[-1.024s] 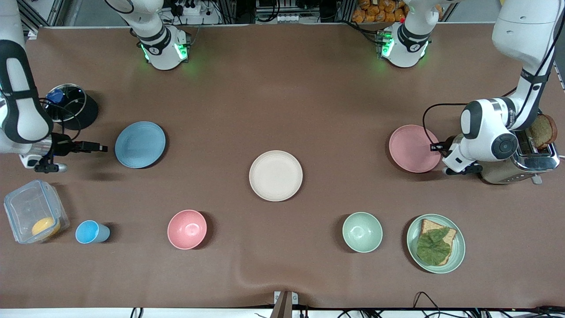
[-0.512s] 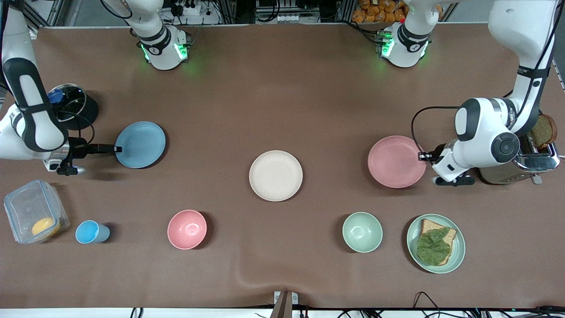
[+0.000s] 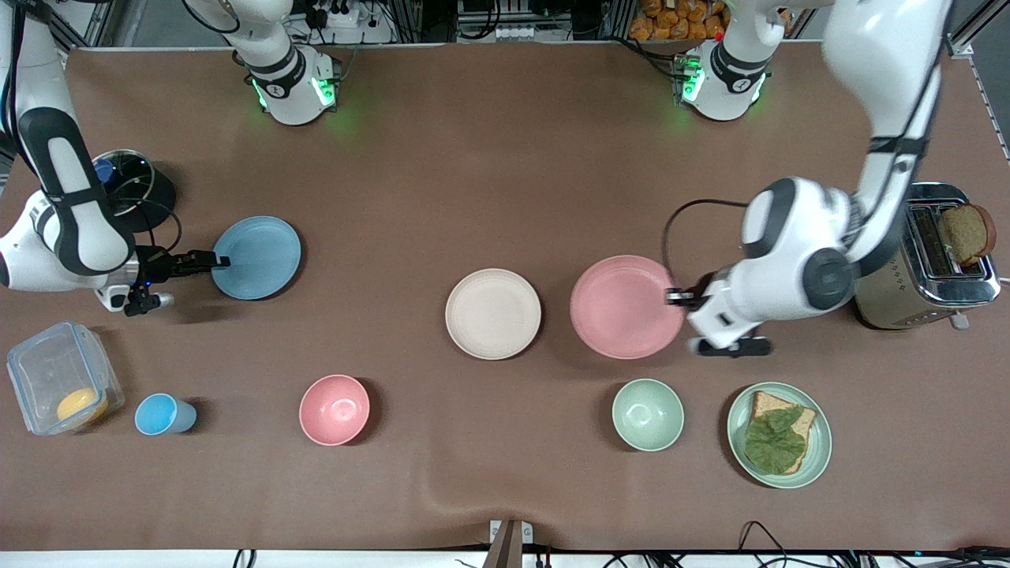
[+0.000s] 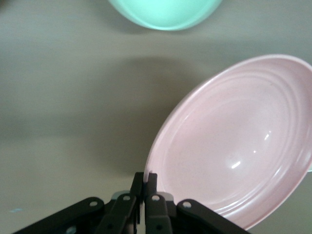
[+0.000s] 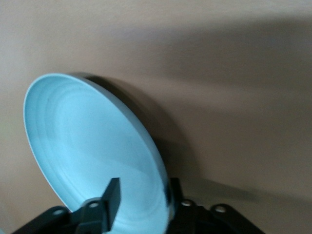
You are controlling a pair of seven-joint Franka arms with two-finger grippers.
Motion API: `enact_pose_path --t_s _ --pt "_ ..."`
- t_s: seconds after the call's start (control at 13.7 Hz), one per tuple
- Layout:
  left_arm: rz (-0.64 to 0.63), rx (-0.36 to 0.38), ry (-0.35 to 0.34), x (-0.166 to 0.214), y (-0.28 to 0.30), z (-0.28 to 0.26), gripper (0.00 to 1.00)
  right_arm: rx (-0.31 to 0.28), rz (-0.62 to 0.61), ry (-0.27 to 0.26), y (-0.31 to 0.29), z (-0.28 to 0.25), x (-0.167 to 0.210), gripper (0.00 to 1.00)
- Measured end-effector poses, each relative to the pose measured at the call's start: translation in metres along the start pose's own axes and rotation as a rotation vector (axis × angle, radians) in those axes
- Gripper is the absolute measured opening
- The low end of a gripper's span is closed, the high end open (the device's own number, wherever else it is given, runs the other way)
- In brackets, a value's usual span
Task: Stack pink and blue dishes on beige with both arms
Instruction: 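Carry the pink plate onto the beige plate while the right gripper lifts the blue plate, then release the pink plate, withdraw the left gripper while the right gripper carries the blue plate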
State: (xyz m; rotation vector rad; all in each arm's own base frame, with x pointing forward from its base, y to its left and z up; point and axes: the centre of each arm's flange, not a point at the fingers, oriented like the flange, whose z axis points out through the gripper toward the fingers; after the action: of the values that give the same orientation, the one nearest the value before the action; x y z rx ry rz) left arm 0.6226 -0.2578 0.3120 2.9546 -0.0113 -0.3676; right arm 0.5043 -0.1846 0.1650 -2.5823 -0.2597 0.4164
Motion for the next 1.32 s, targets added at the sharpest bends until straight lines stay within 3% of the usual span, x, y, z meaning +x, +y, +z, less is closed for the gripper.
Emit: enact_pose_path --t_s 0.22,0.29,0.51,0.73,0.88,0.95,1.32 --pt "0.006 -0.027 0.019 0.007 0.082 0.055 0.04 -0.008 -0.113 -0.006 -0.006 0.0 0.007 0.06" --pt "0.014 -0.05 0.026 0.006 0.098 0.067 0.04 -0.013 -0.147 -0.005 -0.007 0.0 0.01 0.02" --pt "0.031 -0.108 0.047 -0.001 0.131 0.086 0.04 0.006 -0.191 -0.026 -0.012 -0.006 0.02 0.02" --pt "0.074 -0.102 0.04 -0.017 0.16 0.109 0.04 0.063 -0.169 -0.075 -0.03 -0.034 0.033 0.02" --pt "0.096 -0.094 0.035 -0.026 0.174 0.12 0.05 0.064 -0.154 -0.085 -0.045 -0.056 0.045 0.02" --pt "0.098 -0.093 0.036 -0.027 0.174 0.121 0.1 0.062 -0.142 -0.09 -0.053 -0.065 0.05 0.02" --pt "0.085 -0.078 0.104 0.001 0.146 0.091 0.61 0.039 -0.076 -0.114 -0.087 -0.079 0.073 0.02"
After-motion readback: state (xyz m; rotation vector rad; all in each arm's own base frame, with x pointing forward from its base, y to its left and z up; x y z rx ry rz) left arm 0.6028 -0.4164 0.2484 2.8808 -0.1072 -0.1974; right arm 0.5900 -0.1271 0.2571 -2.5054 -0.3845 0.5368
